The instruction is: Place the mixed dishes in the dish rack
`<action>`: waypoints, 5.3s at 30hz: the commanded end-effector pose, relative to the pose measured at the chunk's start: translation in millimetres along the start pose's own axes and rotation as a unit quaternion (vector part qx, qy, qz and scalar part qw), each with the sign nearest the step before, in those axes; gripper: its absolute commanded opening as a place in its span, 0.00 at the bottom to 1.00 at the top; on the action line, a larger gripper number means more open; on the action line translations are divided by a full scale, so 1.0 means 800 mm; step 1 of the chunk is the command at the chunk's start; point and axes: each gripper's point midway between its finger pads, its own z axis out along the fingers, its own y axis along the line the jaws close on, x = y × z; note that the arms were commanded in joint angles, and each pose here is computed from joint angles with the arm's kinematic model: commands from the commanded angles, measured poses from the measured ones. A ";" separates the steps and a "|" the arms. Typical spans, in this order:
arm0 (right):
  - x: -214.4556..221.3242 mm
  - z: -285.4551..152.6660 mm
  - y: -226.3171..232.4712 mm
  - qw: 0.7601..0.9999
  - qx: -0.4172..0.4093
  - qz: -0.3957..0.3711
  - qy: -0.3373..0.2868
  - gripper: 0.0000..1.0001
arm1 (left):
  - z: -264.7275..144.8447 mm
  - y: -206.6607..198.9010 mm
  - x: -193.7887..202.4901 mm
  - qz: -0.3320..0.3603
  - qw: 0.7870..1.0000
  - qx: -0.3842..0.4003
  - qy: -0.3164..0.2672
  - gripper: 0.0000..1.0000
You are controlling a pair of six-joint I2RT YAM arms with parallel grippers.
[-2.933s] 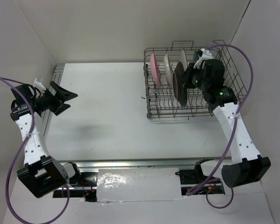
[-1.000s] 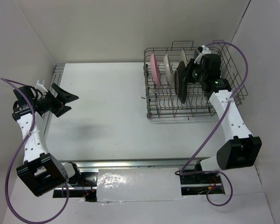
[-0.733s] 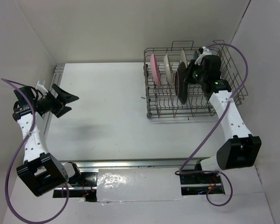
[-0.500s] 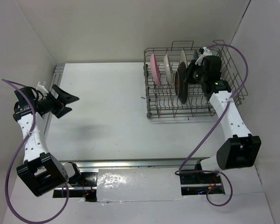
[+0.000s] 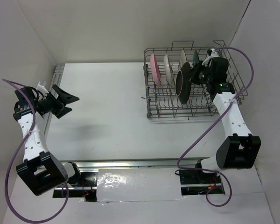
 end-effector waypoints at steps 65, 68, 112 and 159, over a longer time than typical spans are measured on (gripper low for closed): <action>-0.101 -0.038 0.002 0.994 -0.043 -0.055 -0.079 0.00 | 0.001 0.001 -0.005 0.017 1.000 0.006 -0.005 0.99; -0.092 -0.033 -0.005 0.995 -0.040 -0.052 -0.072 0.00 | 0.001 0.002 -0.005 0.017 1.000 0.006 -0.006 0.99; -0.079 -0.015 -0.023 0.997 0.018 -0.060 -0.054 0.00 | 0.004 0.003 -0.007 0.015 1.000 0.003 -0.002 0.99; -0.163 -0.082 0.116 0.978 -0.104 -0.120 -0.133 0.00 | 0.003 0.002 -0.010 0.014 1.000 0.003 -0.003 0.99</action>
